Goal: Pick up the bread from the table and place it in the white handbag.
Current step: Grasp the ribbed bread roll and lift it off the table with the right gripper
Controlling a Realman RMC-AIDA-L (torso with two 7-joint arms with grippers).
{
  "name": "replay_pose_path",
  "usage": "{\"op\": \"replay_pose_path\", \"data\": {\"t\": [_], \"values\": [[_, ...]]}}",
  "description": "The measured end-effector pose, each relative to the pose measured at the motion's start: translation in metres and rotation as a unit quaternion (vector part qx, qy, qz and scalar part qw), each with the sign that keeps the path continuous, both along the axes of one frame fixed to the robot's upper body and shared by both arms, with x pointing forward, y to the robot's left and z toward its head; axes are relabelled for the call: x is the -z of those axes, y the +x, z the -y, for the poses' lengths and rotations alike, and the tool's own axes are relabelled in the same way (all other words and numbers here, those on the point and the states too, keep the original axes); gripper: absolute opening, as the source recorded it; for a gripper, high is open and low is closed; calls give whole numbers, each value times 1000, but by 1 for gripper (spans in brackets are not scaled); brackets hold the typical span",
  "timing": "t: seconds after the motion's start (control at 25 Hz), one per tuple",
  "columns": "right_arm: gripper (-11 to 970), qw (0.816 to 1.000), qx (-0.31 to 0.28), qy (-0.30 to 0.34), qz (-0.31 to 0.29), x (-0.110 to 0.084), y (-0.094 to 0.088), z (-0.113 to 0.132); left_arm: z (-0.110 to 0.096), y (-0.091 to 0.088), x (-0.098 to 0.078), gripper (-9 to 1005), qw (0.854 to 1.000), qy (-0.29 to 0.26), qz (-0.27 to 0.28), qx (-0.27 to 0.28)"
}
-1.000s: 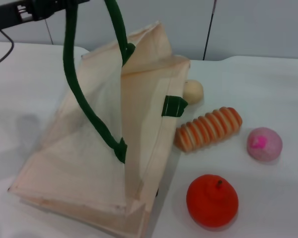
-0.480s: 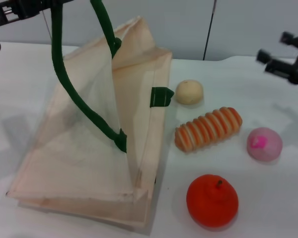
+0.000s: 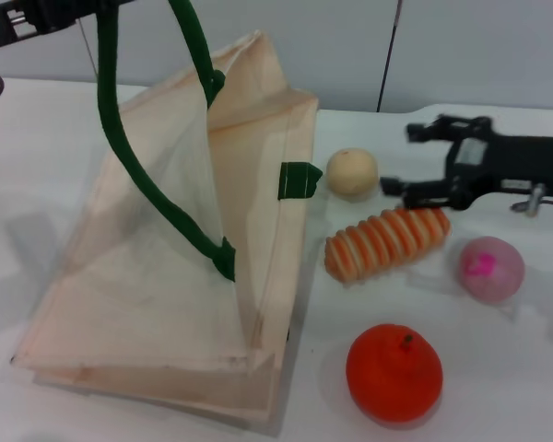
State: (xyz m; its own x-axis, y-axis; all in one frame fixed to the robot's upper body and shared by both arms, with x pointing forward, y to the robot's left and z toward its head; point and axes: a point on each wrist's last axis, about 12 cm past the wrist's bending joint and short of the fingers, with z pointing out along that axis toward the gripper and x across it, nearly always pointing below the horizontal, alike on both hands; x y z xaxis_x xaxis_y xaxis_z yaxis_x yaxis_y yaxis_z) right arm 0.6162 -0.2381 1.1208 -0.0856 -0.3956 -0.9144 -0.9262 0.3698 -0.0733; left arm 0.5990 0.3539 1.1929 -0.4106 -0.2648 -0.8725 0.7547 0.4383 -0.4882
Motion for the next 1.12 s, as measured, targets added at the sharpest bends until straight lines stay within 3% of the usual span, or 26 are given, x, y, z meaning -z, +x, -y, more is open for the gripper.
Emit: {"op": "replay_pose_path", "data": {"t": [0.24,0.4,1.12], "values": [[889,992,-70,-104,-23,1,6,-21,3,2,1,120,1000,7,-7,0],[889,987,-85,-134,-28,1,8,-28,6,5,2,120,1000,10,-10,3],[889,974,-60,-220,-14,23,19,-43,7,5,2,121,1000,8,-11,5]]}}
